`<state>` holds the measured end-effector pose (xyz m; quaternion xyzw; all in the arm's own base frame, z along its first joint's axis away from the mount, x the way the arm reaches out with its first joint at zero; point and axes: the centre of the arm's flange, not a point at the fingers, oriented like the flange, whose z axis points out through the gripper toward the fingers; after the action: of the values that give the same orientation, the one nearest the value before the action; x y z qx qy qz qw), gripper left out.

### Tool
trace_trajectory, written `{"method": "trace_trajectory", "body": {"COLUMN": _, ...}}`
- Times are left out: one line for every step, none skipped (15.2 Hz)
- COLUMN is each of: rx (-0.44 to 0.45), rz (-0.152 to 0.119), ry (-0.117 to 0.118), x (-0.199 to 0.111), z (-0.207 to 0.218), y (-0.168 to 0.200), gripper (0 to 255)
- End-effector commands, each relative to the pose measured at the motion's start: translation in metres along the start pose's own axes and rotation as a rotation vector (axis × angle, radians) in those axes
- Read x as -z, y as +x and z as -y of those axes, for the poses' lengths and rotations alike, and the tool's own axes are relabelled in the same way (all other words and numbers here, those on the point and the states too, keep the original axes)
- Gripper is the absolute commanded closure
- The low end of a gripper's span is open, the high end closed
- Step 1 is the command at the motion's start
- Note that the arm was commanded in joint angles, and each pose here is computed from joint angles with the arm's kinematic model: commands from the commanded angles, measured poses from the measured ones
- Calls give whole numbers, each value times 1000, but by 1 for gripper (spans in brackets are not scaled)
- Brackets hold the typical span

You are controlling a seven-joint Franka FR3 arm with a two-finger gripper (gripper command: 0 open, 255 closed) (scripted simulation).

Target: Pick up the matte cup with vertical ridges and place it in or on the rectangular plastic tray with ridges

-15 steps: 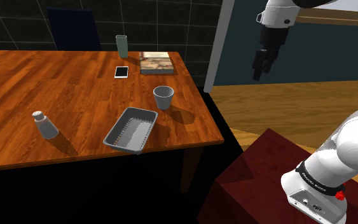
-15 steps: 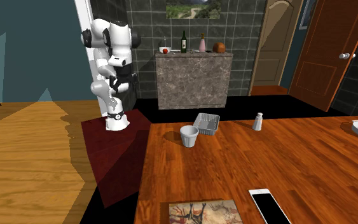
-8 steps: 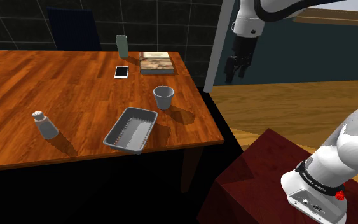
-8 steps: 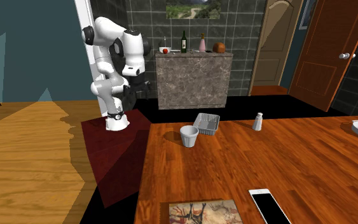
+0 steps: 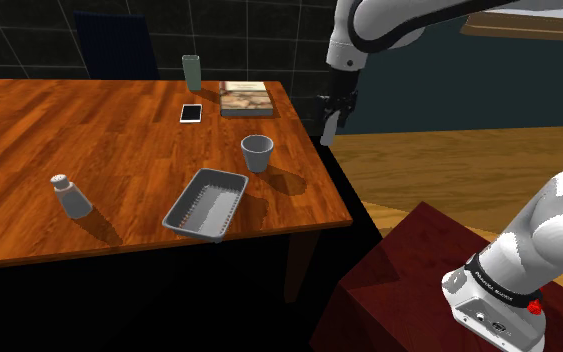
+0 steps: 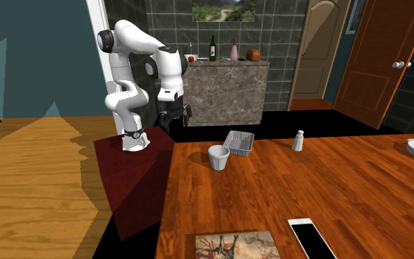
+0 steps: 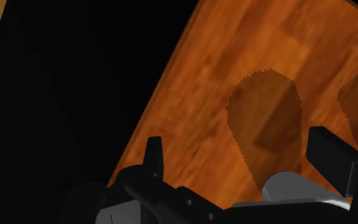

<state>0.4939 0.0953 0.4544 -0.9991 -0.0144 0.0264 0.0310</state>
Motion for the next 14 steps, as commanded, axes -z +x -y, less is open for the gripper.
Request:
{"method": "trace_trajectory", "body": {"rx": -6, "rz": -11, "ry": 11, "x": -10, "z": 12, "y": 22, "gripper": 0}}
{"method": "trace_trajectory", "body": {"rx": -9, "rz": -16, "ry": 16, "x": -14, "z": 16, "y": 33, "gripper": 0}}
{"method": "trace_trajectory", "body": {"rx": -11, "rz": -20, "ry": 21, "x": -19, "z": 21, "y": 43, "gripper": 0}}
{"method": "trace_trajectory", "body": {"rx": -14, "rz": -25, "ry": 26, "x": -23, "z": 25, "y": 54, "gripper": 0}}
{"method": "trace_trajectory", "body": {"rx": -17, "rz": -30, "ry": 31, "x": -27, "z": 29, "y": 65, "gripper": 0}}
{"method": "trace_trajectory", "body": {"rx": -19, "rz": -35, "ry": 36, "x": -31, "z": 34, "y": 75, "gripper": 0}}
{"method": "trace_trajectory", "body": {"rx": -22, "rz": -40, "ry": 42, "x": -35, "z": 38, "y": 86, "gripper": 0}}
{"method": "trace_trajectory", "body": {"rx": -25, "rz": -45, "ry": 47, "x": -39, "z": 43, "y": 97, "gripper": 0}}
{"method": "trace_trajectory", "body": {"rx": -28, "rz": -50, "ry": 52, "x": -43, "z": 47, "y": 107, "gripper": 0}}
{"method": "trace_trajectory", "body": {"rx": -30, "rz": -54, "ry": 57, "x": -47, "z": 52, "y": 118, "gripper": 0}}
{"method": "trace_trajectory", "body": {"rx": -33, "rz": -59, "ry": 62, "x": -51, "z": 56, "y": 129, "gripper": 0}}
{"method": "trace_trajectory", "body": {"rx": -36, "rz": -64, "ry": 67, "x": -54, "z": 60, "y": 140, "gripper": 0}}
{"method": "trace_trajectory", "body": {"rx": -36, "rz": -65, "ry": 68, "x": -55, "z": 61, "y": 142, "gripper": 0}}
{"method": "trace_trajectory", "body": {"rx": -36, "rz": -65, "ry": 68, "x": -60, "z": 62, "y": 142, "gripper": 0}}
